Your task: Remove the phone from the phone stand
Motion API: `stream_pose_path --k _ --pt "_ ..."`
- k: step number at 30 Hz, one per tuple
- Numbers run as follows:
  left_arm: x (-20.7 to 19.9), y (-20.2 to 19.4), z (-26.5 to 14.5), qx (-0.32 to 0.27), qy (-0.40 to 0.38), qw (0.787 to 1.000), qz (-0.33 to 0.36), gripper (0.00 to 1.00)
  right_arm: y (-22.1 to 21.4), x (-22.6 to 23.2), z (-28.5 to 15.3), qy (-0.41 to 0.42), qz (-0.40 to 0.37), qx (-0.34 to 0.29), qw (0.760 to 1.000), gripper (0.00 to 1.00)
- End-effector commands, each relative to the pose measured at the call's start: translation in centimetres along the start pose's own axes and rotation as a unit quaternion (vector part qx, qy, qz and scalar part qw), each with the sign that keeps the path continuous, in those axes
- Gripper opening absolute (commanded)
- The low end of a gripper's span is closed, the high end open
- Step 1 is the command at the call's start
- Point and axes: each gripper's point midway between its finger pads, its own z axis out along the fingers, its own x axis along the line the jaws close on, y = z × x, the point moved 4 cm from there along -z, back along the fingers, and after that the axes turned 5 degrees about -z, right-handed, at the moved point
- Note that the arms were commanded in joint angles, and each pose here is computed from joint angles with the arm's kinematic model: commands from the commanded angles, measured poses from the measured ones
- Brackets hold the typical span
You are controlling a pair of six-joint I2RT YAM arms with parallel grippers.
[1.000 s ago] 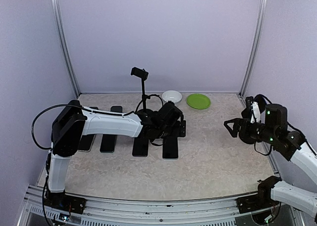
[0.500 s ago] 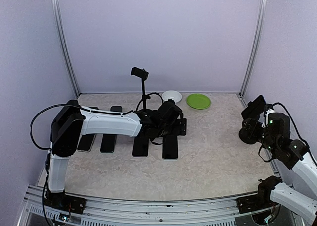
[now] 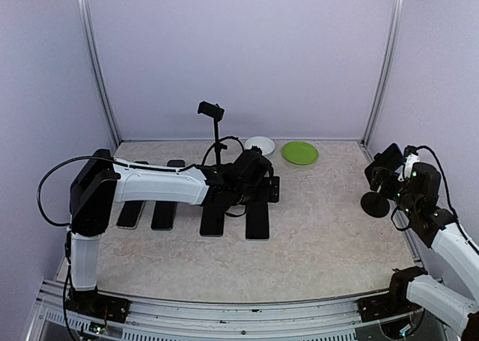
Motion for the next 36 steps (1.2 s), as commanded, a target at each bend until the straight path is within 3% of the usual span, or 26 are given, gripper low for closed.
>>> stream_pose_path --k 1,7,15,36 --pt "0.0 2.1 -1.5 -0.025 -0.013 1.0 -0.006 0.99 1.0 0.3 0.9 0.046 -0.001 -0.026 0.999 1.0" --pt "0.2 2.1 -1.4 -0.023 -0.013 1.0 -0.004 0.99 0.8 1.2 1.4 0.1 0.002 -0.04 0.994 0.94" --pt "0.1 2.1 -1.3 -0.021 -0.021 1.0 0.001 0.99 -0.1 0.6 2.3 0.1 0.01 -0.045 0.994 0.8" --pt "0.1 2.7 -1.6 -0.026 -0.039 0.999 0.008 0.99 0.1 -1.0 2.1 0.134 -0.011 -0.097 0.986 0.35"
